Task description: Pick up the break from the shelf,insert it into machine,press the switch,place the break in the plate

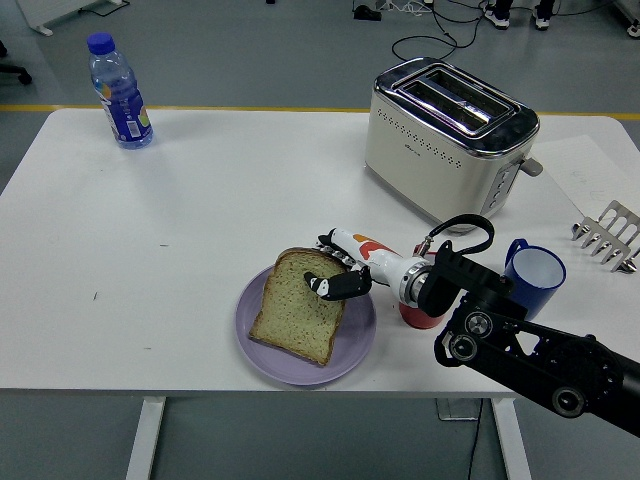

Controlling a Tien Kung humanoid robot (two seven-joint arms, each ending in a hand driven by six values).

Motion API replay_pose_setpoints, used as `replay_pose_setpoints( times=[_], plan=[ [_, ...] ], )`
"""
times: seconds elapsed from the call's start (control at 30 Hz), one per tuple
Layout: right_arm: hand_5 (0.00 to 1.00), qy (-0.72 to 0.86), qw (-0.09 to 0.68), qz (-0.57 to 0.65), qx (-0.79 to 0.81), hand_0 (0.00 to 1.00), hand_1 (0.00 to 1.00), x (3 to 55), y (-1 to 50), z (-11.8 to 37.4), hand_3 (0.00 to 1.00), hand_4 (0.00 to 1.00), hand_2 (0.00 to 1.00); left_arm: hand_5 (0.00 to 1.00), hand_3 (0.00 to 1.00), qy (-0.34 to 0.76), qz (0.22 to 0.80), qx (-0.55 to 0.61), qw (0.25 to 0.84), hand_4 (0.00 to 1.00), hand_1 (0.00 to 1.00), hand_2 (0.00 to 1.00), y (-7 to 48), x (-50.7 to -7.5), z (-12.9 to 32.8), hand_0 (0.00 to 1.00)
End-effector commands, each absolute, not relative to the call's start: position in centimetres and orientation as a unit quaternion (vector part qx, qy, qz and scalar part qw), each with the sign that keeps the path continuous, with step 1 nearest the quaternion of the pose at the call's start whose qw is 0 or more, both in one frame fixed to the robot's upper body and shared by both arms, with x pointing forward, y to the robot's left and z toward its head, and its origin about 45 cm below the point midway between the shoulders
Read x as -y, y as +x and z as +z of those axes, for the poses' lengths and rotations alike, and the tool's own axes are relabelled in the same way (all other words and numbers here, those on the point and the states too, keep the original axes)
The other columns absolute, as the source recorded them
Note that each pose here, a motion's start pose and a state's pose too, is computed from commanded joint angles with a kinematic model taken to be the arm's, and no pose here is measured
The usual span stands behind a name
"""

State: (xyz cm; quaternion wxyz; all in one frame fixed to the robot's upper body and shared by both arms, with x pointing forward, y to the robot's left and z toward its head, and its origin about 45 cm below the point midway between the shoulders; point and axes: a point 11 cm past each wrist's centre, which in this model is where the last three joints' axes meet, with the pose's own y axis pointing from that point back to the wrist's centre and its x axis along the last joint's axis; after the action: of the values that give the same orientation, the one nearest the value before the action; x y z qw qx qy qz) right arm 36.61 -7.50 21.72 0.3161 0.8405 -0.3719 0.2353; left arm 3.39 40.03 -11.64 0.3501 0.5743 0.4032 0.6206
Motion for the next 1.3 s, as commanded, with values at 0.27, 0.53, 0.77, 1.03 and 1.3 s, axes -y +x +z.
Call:
replay_pose_setpoints(
  times=[0.27, 0.53, 0.77, 1.03, 1.3],
  plan=[
    [0.406, 0.825, 0.334, 0.302, 0.341, 0.771, 0.768, 7.4, 36.9, 22.3, 0.868, 0.653, 0.814, 0.87, 0.496, 0.571, 0.623, -0.403, 0.35, 0.279, 0.514, 0.486, 3.6, -40.0, -11.6, 0.633],
    [0.449, 0.797, 0.34, 0.373, 0.333, 0.828, 0.804, 7.4, 37.4, 23.3, 0.899, 0.672, 0.887, 0.871, 0.496, 0.57, 0.624, -0.403, 0.351, 0.279, 0.514, 0.484, 3.8, -40.0, -11.6, 0.633],
    [0.474, 0.775, 0.304, 0.413, 0.371, 0.836, 0.809, 7.6, 38.0, 25.2, 0.903, 0.684, 0.892, 0.87, 0.495, 0.569, 0.625, -0.403, 0.351, 0.28, 0.514, 0.485, 3.9, -40.0, -11.6, 0.632],
    [0.461, 0.813, 0.164, 0.36, 0.427, 0.837, 0.803, 8.0, 37.1, 28.2, 0.888, 0.671, 0.88, 0.865, 0.496, 0.569, 0.625, -0.403, 0.351, 0.277, 0.513, 0.484, 3.9, -40.0, -11.6, 0.632],
    [0.217, 0.85, -0.063, 0.273, 0.446, 0.716, 0.696, 10.3, 35.4, 35.3, 0.663, 0.474, 0.71, 0.867, 0.497, 0.57, 0.624, -0.402, 0.352, 0.28, 0.514, 0.485, 4.0, -40.0, -11.6, 0.631]
  ],
)
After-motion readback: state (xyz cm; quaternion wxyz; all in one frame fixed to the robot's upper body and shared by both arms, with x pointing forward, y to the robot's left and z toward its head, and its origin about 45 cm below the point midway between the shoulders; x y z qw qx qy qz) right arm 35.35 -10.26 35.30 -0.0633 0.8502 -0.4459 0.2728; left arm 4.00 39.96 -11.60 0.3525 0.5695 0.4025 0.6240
